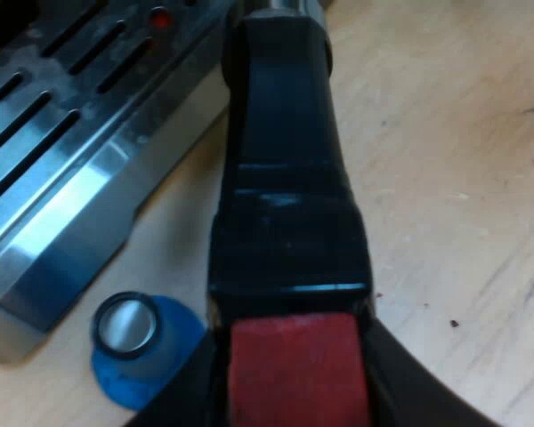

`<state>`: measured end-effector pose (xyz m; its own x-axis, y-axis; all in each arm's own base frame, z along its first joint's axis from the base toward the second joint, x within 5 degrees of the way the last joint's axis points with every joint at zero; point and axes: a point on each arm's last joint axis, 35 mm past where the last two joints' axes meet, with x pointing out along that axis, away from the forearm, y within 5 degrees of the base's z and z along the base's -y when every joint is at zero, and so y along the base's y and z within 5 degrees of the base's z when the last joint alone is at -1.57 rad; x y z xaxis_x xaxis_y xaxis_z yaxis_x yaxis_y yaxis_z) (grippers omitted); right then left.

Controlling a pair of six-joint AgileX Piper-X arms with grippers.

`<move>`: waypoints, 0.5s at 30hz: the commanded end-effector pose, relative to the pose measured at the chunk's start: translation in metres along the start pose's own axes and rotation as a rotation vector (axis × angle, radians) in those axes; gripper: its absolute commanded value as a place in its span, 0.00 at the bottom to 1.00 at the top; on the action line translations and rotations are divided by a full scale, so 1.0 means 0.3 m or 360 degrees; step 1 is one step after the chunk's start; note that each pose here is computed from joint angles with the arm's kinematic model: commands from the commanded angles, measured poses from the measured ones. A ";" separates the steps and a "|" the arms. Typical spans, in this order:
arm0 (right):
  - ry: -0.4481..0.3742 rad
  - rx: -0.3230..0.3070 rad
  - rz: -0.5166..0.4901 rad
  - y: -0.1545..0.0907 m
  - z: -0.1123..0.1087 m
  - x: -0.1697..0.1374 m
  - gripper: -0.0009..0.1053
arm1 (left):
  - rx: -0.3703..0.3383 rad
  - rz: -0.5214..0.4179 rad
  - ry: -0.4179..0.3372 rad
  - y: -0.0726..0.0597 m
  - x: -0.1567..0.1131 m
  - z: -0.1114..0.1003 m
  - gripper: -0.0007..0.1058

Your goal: Put the handle in the coffee machine

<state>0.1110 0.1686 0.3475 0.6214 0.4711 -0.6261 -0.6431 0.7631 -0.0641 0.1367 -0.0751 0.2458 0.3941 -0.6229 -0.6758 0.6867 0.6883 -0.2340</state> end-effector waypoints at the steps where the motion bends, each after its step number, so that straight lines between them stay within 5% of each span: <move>1: -0.0042 -0.0018 -0.0041 -0.005 0.009 -0.010 0.88 | 0.0038 0.0030 -0.0101 0.014 -0.025 0.031 0.01; 5: -0.0064 -0.0068 -0.0085 0.023 0.005 -0.017 0.88 | 0.0047 0.0069 -0.0112 0.030 -0.032 0.030 0.01; 8: -0.0193 -0.0116 -0.0280 0.152 -0.017 -0.030 0.88 | 0.0018 0.0103 -0.0121 0.043 -0.038 0.028 0.01; 15: -0.0324 -0.0152 -0.0349 0.294 -0.031 0.015 0.88 | 0.0002 0.0135 -0.0130 0.057 -0.045 0.027 0.01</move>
<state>0.0548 0.2317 0.3285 0.7763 0.4133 -0.4760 -0.5709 0.7812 -0.2526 0.1449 -0.0564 0.2456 0.4687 -0.5640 -0.6798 0.6237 0.7563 -0.1975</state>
